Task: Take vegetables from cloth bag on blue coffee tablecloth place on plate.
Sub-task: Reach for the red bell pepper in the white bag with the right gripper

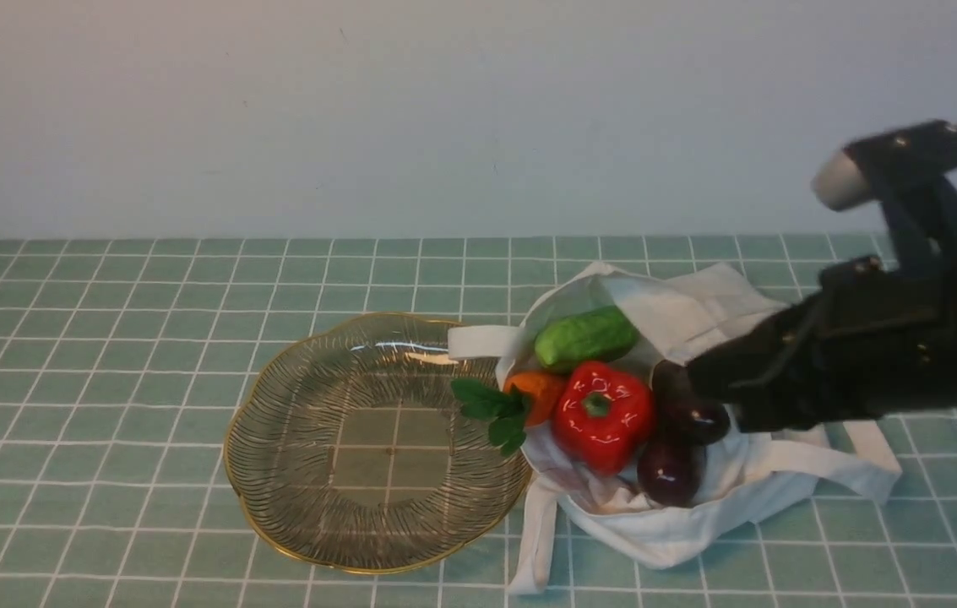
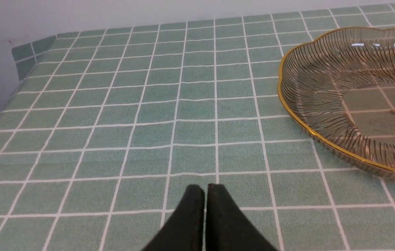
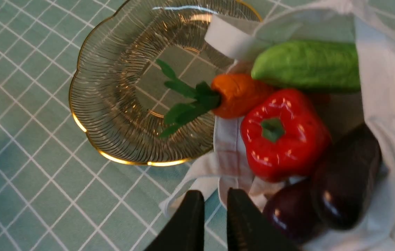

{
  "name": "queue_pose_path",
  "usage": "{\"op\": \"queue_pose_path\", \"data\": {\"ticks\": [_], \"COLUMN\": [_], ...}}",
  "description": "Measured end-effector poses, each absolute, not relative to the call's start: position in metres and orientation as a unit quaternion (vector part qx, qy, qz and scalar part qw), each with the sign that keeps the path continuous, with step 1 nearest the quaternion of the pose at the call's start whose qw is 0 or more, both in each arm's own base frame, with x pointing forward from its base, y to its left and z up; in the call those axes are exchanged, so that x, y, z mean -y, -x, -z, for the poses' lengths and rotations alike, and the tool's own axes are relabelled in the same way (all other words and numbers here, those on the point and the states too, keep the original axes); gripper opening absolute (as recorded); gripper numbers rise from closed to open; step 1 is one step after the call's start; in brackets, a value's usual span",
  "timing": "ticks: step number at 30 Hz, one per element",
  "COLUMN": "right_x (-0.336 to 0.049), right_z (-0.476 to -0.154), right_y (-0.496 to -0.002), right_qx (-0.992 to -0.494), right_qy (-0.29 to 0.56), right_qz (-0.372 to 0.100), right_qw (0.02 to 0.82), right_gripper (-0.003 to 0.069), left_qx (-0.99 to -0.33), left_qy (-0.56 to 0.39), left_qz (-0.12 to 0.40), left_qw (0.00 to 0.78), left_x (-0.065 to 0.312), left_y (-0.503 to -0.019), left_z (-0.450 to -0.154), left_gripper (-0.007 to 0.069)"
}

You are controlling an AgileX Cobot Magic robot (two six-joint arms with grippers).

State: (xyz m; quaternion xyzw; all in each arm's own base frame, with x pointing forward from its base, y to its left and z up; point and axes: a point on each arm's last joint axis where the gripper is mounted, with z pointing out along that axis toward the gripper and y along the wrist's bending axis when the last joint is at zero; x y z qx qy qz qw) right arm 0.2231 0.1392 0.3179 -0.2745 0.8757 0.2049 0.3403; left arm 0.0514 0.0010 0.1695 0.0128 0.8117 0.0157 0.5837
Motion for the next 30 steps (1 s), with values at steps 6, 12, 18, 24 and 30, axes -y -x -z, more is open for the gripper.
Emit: {"op": "queue_pose_path", "data": {"ticks": [6,12,18,24,30], "right_x": [-0.177,-0.199,-0.210,-0.213,-0.214], "right_z": [-0.300,-0.278,-0.257,-0.229,-0.205], "right_y": [-0.253,-0.284,-0.308,-0.322,-0.329], "right_qx": [-0.876,-0.892,-0.905,-0.918,-0.922], "right_qy": [0.340,0.348,0.349,0.340,0.346], "right_qz": [-0.137,-0.104,-0.071,-0.036,-0.008], "right_qw": [0.313,0.270,0.232,0.200,0.176], "right_gripper": [0.0313,0.0592,0.0687,0.0690,0.0692], "left_qx": [-0.812,-0.812,-0.812,-0.812,-0.812], "left_qy": [-0.013,-0.013,-0.013,-0.013,-0.013], "left_qz": [-0.016,-0.016,-0.016,-0.016,-0.016], "left_qw": [0.584,0.584,0.584,0.584,0.584], "left_x": [-0.001,-0.001,-0.001,-0.001,-0.001], "left_y": [-0.051,-0.051,-0.051,-0.051,-0.051], "left_z": [-0.170,-0.170,-0.170,-0.170,-0.170], "left_gripper": [-0.0005,-0.0005,-0.0005,-0.0005,-0.0005]}}
